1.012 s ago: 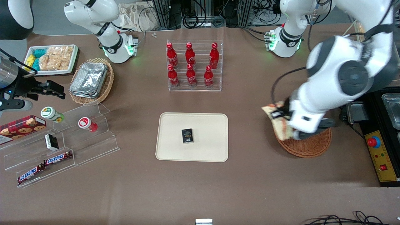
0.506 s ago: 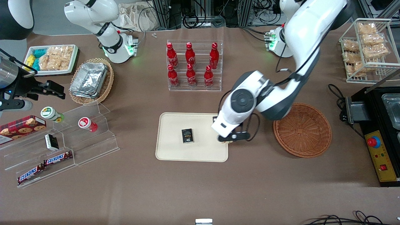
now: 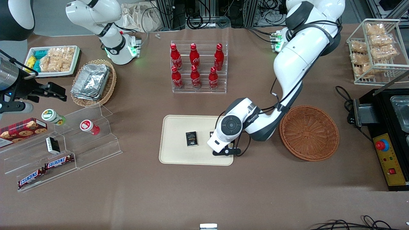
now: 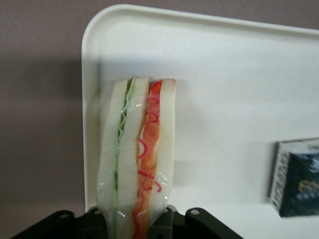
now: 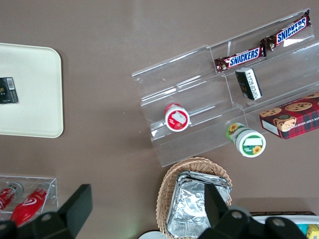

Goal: Place sandwich from basket to tray

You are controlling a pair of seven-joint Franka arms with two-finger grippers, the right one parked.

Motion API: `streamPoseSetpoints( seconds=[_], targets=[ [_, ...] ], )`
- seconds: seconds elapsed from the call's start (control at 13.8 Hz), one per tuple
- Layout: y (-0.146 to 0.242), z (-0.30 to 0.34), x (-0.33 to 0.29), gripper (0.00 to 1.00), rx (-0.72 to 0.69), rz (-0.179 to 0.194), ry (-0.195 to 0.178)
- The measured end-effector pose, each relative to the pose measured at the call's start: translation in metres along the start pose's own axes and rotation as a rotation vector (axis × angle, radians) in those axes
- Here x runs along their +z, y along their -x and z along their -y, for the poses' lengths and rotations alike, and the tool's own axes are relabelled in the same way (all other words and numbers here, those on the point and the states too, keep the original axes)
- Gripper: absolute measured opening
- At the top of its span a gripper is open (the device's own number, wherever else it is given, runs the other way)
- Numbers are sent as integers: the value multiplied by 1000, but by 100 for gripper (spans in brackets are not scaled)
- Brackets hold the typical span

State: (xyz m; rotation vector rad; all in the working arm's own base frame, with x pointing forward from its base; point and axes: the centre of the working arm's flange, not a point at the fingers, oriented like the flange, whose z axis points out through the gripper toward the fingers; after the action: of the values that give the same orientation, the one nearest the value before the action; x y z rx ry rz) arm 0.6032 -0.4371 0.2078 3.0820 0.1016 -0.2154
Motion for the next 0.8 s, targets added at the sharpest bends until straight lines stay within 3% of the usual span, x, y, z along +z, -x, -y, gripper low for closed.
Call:
streamPoseSetpoints(
  seconds=[0.14,0.22,0.43,0.72,0.8],
  targets=[
    [-3,-1,-3,20,-2,-11,4],
    [-3,-2,-4,26,-3,-15,3],
    [-9,-1,-29,56,-11,-44,9],
    [-11,28,-150,96,-60,-107,-48],
    [-11,49,-186,100,-95,-108,-62]
  ],
)
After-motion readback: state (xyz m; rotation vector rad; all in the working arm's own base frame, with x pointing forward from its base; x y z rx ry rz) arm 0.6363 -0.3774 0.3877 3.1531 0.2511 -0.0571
